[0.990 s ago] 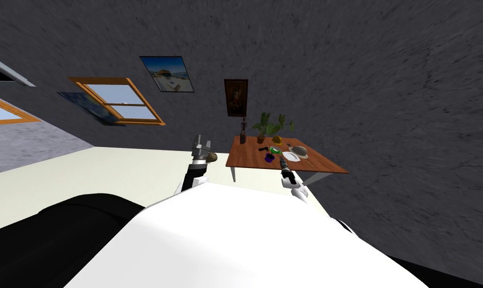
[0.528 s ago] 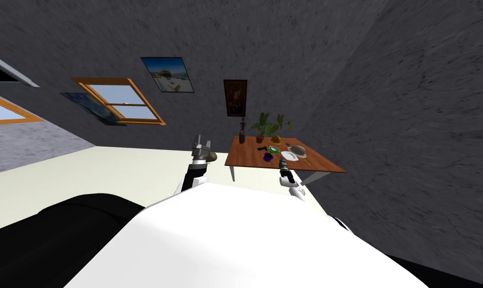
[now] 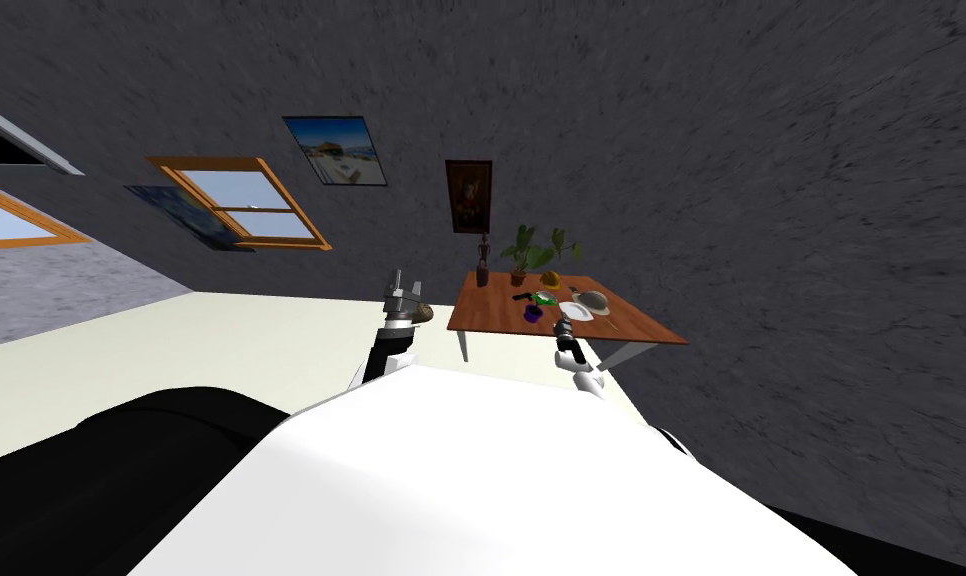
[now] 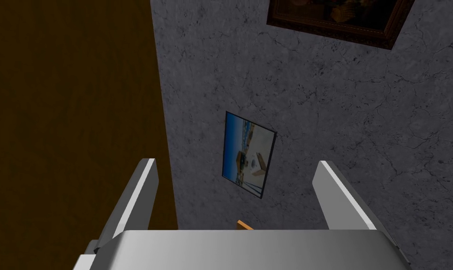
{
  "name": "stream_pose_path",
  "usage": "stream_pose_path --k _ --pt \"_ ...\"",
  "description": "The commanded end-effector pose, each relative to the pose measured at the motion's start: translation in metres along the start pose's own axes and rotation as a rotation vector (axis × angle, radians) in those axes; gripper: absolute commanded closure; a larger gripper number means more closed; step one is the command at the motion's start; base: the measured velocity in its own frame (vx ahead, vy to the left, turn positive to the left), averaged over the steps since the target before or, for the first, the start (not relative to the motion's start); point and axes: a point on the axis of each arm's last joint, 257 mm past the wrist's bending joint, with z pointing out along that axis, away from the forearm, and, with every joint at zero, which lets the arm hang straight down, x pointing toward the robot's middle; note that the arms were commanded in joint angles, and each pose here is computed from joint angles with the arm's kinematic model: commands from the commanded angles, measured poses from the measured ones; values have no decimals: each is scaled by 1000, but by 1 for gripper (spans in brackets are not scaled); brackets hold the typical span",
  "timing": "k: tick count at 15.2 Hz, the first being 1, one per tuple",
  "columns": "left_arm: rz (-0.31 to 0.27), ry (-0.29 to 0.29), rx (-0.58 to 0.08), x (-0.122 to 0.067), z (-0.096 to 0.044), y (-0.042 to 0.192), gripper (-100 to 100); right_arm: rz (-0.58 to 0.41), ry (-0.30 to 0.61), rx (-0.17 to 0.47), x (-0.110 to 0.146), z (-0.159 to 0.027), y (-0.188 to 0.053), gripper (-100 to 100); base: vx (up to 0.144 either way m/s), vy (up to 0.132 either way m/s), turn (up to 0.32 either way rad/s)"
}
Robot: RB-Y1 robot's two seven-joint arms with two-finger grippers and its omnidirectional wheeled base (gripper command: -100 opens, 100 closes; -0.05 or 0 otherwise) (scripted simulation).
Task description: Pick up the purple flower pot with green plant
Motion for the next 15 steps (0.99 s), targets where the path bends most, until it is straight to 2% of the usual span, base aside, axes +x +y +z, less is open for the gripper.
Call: stream_pose_path --k 1,2,3,5,6,8,9,10,11,13,14,15 --pt "0 0 0 0 0 0 0 87 -6 4 3 2 -1 -100 -3 -53 8" --pt "0 0 0 0 0 0 0 94 -6 4 3 2 -1 -100 -6 -36 8" --pt "0 0 0 0 0 0 0 173 -12 10 9 3 -3 -100 -3 -43 3" --pt "0 0 0 0 0 0 0 200 -13 10 8 3 -3 -100 -6 -48 7" --pt "0 0 0 0 0 0 0 280 -19 16 15 5 -5 -100 -2 -51 3" --pt "0 0 0 0 0 0 0 304 -20 16 15 5 -5 -100 1 -52 6" --pt "0 0 0 0 0 0 0 389 -25 23 22 6 -7 -100 6 -46 1" --pt "0 0 0 0 0 0 0 407 -25 23 22 6 -7 -100 7 -51 5" --pt "0 0 0 0 0 0 0 473 -26 30 31 8 -9 -100 8 -65 0" --pt "0 0 0 0 0 0 0 508 -29 29 30 8 -9 -100 1 -61 5" --pt "0 0 0 0 0 0 0 590 -32 36 40 10 -11 -100 -6 -53 -2" --pt "0 0 0 0 0 0 0 607 -32 36 40 10 -11 -100 -4 -56 -1"
